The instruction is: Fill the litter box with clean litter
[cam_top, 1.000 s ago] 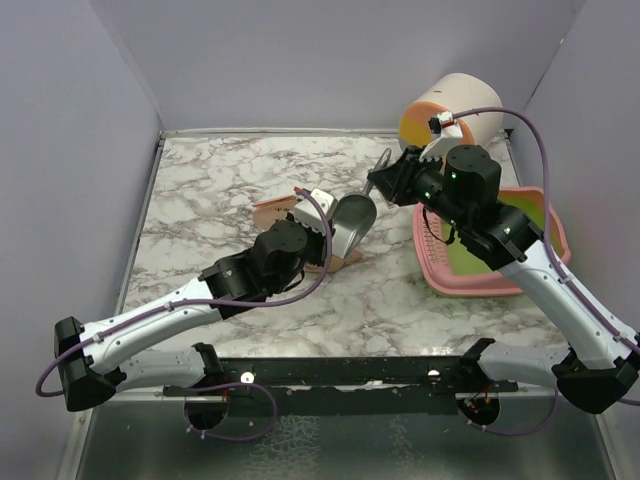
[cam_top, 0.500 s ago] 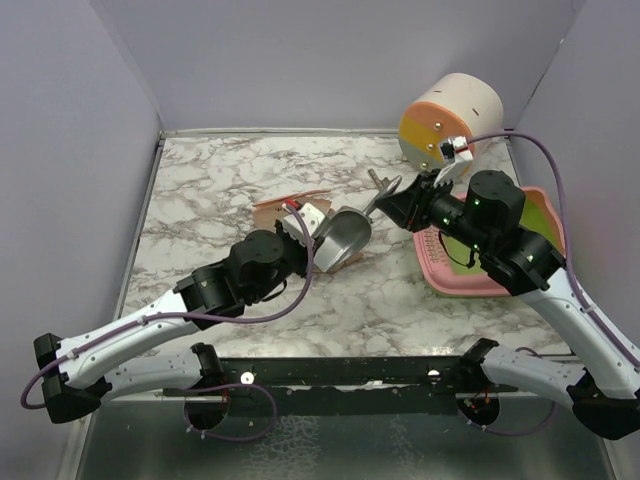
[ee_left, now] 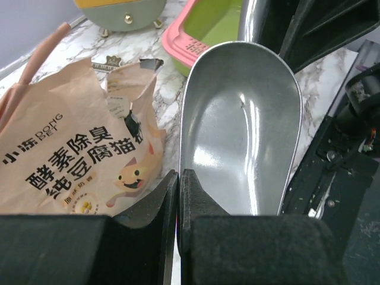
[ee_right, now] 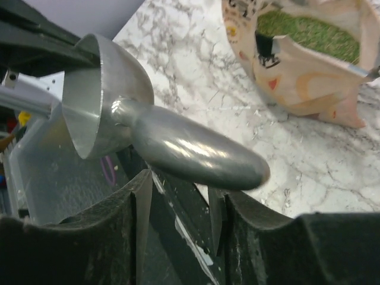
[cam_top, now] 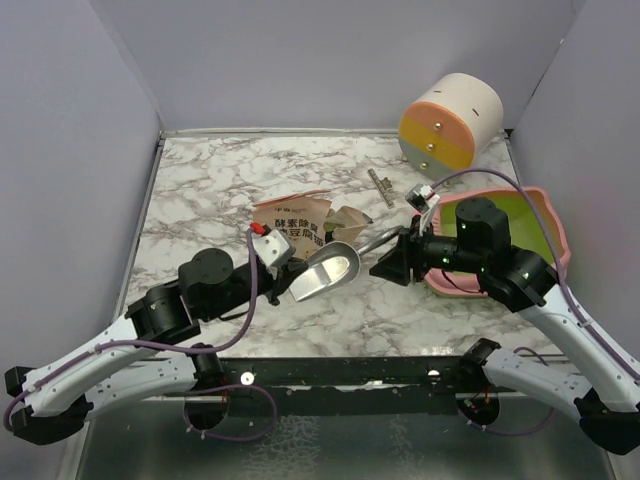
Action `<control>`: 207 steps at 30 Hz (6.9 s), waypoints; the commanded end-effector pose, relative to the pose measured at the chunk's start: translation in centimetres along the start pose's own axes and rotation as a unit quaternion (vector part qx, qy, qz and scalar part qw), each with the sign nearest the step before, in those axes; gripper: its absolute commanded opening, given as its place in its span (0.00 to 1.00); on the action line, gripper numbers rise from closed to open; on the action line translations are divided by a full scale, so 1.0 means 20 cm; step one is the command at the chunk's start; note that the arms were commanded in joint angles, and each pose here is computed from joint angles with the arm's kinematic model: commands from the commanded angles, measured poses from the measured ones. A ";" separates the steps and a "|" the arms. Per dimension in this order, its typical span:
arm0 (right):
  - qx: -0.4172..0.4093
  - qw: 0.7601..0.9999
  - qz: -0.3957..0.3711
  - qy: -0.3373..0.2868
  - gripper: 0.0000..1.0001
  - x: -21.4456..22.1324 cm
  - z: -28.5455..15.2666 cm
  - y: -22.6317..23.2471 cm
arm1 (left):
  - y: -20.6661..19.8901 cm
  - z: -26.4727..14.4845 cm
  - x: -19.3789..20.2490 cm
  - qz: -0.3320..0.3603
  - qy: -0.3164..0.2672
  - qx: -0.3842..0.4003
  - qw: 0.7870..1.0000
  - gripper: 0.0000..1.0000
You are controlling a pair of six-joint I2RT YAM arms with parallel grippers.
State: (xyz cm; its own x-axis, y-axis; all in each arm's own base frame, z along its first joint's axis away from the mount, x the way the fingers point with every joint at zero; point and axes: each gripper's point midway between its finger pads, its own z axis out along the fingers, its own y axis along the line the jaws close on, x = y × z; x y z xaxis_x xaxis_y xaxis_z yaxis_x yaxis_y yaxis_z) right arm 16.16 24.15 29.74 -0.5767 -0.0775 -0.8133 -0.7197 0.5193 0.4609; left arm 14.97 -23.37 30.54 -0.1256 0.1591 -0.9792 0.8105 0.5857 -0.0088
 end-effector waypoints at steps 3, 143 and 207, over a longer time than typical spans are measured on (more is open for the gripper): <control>-0.090 0.995 -0.023 0.041 0.45 0.14 -0.08 0.15 | -0.05 -0.11 0.03 -0.014 -0.002 0.035 0.999 0.00; 0.221 0.972 -0.070 -0.039 0.01 -0.46 -0.16 -0.23 | 0.55 0.03 -0.16 0.354 0.132 -0.226 0.898 0.81; 0.198 0.976 -0.095 0.011 0.01 -0.46 -0.11 -0.20 | 0.78 0.33 -0.05 0.135 0.032 0.129 0.982 0.78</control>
State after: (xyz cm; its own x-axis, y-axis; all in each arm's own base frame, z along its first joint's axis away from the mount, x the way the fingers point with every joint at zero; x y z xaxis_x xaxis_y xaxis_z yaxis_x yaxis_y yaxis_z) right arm 23.62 20.30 34.86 -0.4922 -0.2350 -0.8382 -0.5824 0.8045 0.1164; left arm 32.36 -18.60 31.77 0.1081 0.3412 -0.9338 0.8768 0.4100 0.2513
